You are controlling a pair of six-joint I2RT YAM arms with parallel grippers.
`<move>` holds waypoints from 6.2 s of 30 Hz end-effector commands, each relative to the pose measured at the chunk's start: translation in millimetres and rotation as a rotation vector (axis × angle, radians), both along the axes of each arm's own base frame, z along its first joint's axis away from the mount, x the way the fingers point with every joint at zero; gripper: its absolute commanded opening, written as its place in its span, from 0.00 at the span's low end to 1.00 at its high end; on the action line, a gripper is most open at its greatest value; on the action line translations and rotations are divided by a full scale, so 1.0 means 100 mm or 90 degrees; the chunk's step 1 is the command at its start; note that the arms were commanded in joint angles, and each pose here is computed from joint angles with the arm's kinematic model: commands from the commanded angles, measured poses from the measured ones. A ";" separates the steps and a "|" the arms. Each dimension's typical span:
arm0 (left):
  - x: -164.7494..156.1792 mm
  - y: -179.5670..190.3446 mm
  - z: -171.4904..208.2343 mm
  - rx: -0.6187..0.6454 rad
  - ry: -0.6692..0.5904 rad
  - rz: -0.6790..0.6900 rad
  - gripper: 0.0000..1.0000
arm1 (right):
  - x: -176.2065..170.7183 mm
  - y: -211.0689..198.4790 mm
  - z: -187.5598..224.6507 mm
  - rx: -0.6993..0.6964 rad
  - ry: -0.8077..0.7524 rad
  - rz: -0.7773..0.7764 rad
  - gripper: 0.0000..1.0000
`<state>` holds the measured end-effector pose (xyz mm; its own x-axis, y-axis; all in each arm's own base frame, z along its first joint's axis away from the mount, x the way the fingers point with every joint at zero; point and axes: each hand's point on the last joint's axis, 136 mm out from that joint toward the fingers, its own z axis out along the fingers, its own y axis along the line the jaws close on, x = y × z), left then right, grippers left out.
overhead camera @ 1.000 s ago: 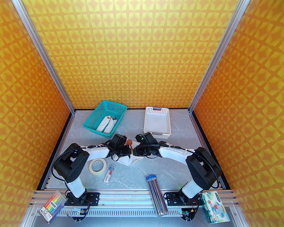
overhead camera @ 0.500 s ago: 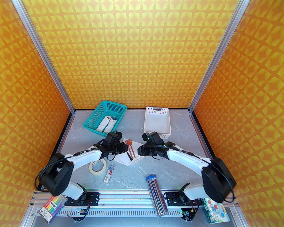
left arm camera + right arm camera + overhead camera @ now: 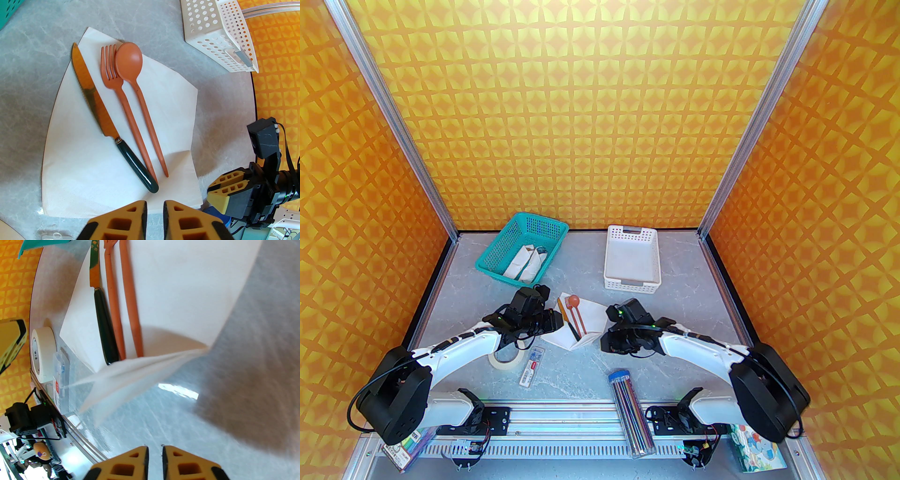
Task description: Place the utensils on the paper napkin and roll it up
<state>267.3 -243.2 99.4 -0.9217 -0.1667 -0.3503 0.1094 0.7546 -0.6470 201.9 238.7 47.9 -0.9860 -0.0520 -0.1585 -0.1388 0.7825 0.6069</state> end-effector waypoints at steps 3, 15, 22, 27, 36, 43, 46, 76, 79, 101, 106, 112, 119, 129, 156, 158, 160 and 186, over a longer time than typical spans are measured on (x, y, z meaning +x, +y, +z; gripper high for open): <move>-0.08 0.03 -0.01 0.010 0.003 -0.001 0.20 | 0.17 0.31 0.11 0.077 -0.016 -0.010 0.18; -0.38 -0.32 -0.15 -0.030 0.027 -0.058 0.24 | 0.44 0.44 0.10 0.068 -0.050 -0.010 0.18; -0.39 -0.54 -0.23 -0.045 0.040 -0.077 0.18 | 0.56 0.48 0.02 0.059 -0.059 -0.021 0.15; -0.37 -0.59 -0.29 -0.049 0.046 -0.074 0.16 | 0.63 0.47 0.00 0.050 -0.071 -0.033 0.12; -0.26 -0.70 -0.31 -0.050 0.042 -0.076 0.15 | 0.67 0.46 -0.06 0.035 -0.073 -0.037 0.11; -0.13 -0.74 -0.38 -0.034 0.041 -0.062 0.15 | 0.66 0.44 -0.07 0.028 -0.072 -0.036 0.11; -0.07 -0.72 -0.43 -0.022 0.041 -0.050 0.14 | 0.66 0.44 -0.07 0.028 -0.072 -0.036 0.11; 0.06 -0.64 -0.60 0.004 0.051 -0.027 0.14 | 1.14 -0.42 0.07 -0.200 -0.150 -0.087 0.45; 0.06 -0.65 -0.60 0.006 0.051 -0.028 0.14 | 1.23 -0.42 0.01 -0.213 -0.155 -0.089 0.51; 0.05 -0.64 -0.61 0.004 0.054 -0.025 0.14 | 1.43 -0.26 -0.31 -0.223 -0.129 -0.075 0.64; 0.05 -0.64 -0.62 0.005 0.056 -0.025 0.14 | 1.34 -0.06 -0.32 -0.171 -0.106 -0.053 0.64; 0.05 -0.64 -0.63 0.005 0.057 -0.025 0.14 | 1.22 0.18 -0.26 -0.096 -0.082 -0.045 0.63; 0.04 -0.64 -0.63 0.006 0.058 -0.024 0.14 | 1.14 0.22 -0.12 -0.059 -0.079 -0.053 0.62; 0.04 -0.64 -0.64 0.005 0.059 -0.023 0.14 | 0.98 0.29 0.04 0.026 -0.069 -0.069 0.54; 0.05 -0.65 -0.63 0.005 0.060 -0.023 0.14 | 1.26 0.19 0.25 0.074 -0.090 -0.100 0.49; 0.05 -0.65 -0.63 0.005 0.060 -0.023 0.14 | 1.24 0.14 0.23 0.051 -0.093 -0.097 0.46; 0.05 -0.65 -0.63 0.005 0.059 -0.023 0.14 | 1.25 0.11 0.24 0.040 -0.100 -0.096 0.44; 0.06 -0.65 -0.67 0.003 0.068 -0.016 0.13 | 1.15 0.36 0.40 0.121 -0.085 -0.042 0.08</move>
